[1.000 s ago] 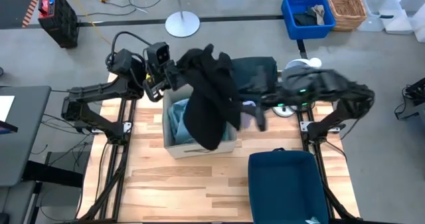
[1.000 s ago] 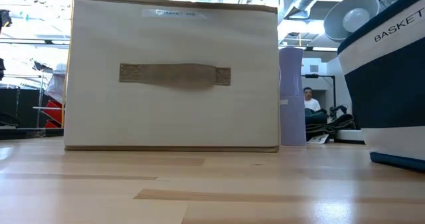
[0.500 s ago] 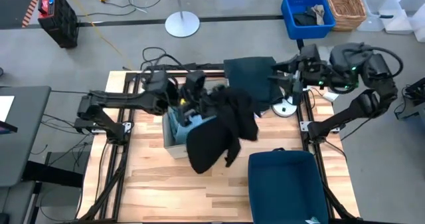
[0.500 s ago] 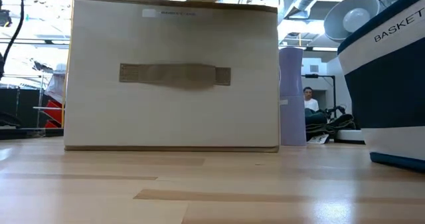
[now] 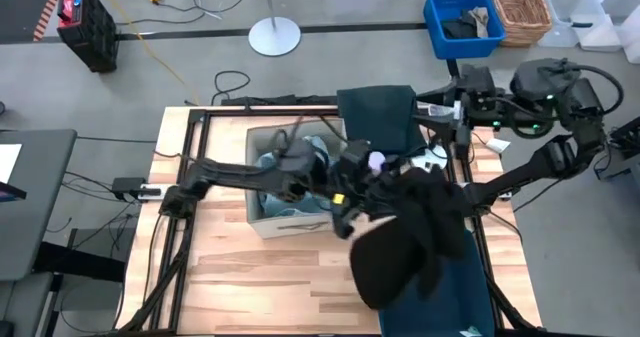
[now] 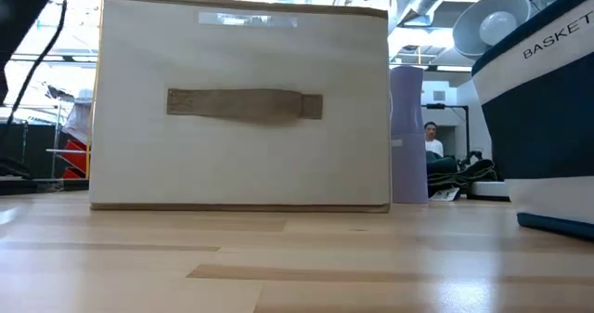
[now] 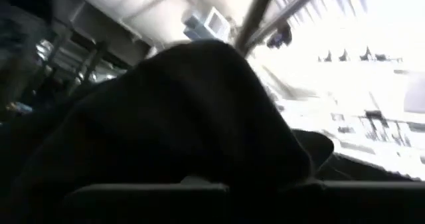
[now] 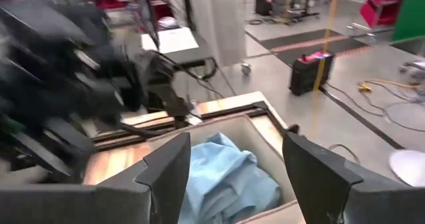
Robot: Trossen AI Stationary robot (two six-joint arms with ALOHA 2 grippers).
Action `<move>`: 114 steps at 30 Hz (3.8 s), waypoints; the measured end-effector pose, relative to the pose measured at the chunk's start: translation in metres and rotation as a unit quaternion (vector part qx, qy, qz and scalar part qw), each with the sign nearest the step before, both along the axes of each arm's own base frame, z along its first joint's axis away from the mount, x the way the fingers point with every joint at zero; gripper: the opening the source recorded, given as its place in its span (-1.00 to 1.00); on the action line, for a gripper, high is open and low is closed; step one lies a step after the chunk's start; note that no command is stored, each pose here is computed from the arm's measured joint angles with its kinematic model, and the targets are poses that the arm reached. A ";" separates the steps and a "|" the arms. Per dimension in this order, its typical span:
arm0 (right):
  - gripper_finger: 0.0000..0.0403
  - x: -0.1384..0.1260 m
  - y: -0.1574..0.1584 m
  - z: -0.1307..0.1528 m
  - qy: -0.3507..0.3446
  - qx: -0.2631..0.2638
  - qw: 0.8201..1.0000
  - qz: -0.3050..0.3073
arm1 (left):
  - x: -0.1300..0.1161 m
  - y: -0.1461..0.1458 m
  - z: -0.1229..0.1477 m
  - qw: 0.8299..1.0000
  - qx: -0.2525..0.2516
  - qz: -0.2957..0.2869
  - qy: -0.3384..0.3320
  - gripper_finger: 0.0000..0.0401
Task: Sort clothes
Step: Put the black shirt into the blue laundry bin, then put the black pants into the blue laundry bin
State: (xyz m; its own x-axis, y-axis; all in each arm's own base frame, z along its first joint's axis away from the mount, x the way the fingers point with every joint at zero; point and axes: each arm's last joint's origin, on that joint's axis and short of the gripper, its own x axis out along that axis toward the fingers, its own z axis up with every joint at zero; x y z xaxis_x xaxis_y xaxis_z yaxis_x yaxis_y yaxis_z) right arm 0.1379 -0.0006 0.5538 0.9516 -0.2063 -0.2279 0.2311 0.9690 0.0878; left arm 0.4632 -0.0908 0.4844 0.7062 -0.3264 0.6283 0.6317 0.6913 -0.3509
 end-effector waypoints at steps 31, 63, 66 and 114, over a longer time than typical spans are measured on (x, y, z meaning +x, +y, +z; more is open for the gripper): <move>0.26 -0.062 0.003 0.009 -0.053 0.012 0.997 0.056 | 0.076 -0.040 -0.148 0.950 0.011 -0.059 0.308 -0.98; 0.26 -0.054 0.004 0.005 -0.030 0.011 0.998 0.056 | 0.073 -0.053 -0.162 0.925 0.022 0.003 0.379 -0.12; 0.26 -0.054 0.004 0.005 -0.030 0.011 0.998 0.057 | 0.072 -0.050 -0.159 0.927 0.023 0.010 0.374 0.01; 0.26 0.052 0.014 -0.038 0.085 0.034 0.996 0.025 | -0.143 0.061 0.036 0.795 0.207 0.341 0.457 0.09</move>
